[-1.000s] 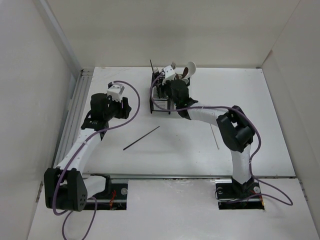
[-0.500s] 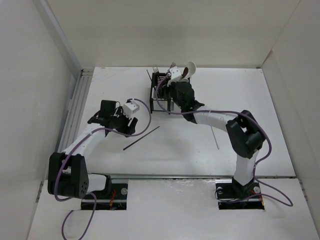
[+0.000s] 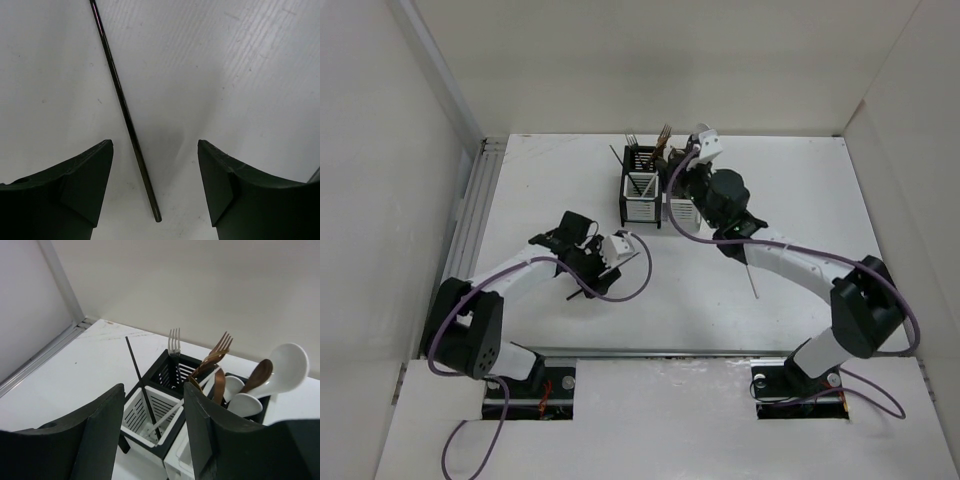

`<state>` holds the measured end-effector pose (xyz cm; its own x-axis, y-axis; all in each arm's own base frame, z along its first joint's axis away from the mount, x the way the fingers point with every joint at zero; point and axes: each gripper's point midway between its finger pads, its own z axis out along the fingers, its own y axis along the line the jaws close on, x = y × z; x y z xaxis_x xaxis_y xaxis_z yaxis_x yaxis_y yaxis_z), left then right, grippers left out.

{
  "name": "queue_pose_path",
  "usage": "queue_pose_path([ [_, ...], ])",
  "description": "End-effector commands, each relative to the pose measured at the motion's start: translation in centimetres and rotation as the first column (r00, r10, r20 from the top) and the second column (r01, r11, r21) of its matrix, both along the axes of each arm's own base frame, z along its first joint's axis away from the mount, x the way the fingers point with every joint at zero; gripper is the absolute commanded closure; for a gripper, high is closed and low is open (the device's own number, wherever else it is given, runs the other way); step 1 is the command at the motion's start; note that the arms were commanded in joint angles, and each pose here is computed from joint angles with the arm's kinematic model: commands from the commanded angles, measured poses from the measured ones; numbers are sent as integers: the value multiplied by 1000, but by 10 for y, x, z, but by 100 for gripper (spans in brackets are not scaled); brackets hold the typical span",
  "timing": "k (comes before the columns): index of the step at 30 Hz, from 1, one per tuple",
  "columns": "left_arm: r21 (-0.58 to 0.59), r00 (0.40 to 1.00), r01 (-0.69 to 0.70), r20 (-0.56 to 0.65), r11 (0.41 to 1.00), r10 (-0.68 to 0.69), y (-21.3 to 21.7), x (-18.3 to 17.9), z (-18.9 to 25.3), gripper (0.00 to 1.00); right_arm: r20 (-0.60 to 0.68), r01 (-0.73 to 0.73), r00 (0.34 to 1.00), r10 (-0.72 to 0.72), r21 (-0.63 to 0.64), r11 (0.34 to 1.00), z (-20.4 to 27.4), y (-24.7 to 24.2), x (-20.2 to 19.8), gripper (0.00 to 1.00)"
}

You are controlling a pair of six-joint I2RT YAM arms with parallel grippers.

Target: Sort the eating utensils into containers

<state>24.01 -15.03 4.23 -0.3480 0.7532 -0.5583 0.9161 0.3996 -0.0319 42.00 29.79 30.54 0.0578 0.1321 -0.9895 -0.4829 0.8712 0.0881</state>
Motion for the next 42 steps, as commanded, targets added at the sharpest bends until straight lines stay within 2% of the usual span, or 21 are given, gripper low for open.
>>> queue_pose_path([
  [1,62,997,-27,68,998,23,3,13,-6,34,53,20,998,-21,30,999,24,-11,-21,44],
  [9,204,996,-77,48,976,69,18,22,-26,38,57,104,993,-106,46,994,32,-54,-57,44],
  [15,242,999,-31,-16,970,36,20,5,-38,39,49,148,988,-149,37,988,29,-70,-64,44],
  [19,291,998,23,-62,957,-5,17,-9,-49,77,56,179,982,-180,25,984,32,-80,-67,44],
  [20,299,998,32,-57,954,-16,15,-10,-49,91,50,179,982,-180,18,984,30,-80,-67,44],
  [21,297,998,19,-60,955,-1,15,-11,-49,98,53,192,980,-193,12,981,30,-83,-66,44],
  [24,294,997,-7,-75,956,30,12,-13,-52,100,72,216,974,-217,17,976,38,-91,-69,44],
  [27,261,992,-36,-106,965,66,5,-17,-49,100,67,240,969,-240,1,971,33,-98,-71,44],
  [31,131,994,-78,-68,988,87,-11,-1,-14,100,58,296,953,-296,8,955,30,-111,-72,44],
  [35,-23,997,-59,38,998,60,-35,18,42,100,16,339,940,-340,55,939,22,-129,-71,43],
  [37,-92,994,-33,96,995,42,-42,25,70,100,-25,319,948,-318,64,946,12,-134,-68,43],
  [40,-204,986,21,166,979,13,-59,33,111,100,-44,305,952,-303,58,951,7,-146,-63,44],
  [42,-319,979,36,200,947,30,-75,42,143,100,-42,315,949,-313,56,947,7,-154,-59,46],
])
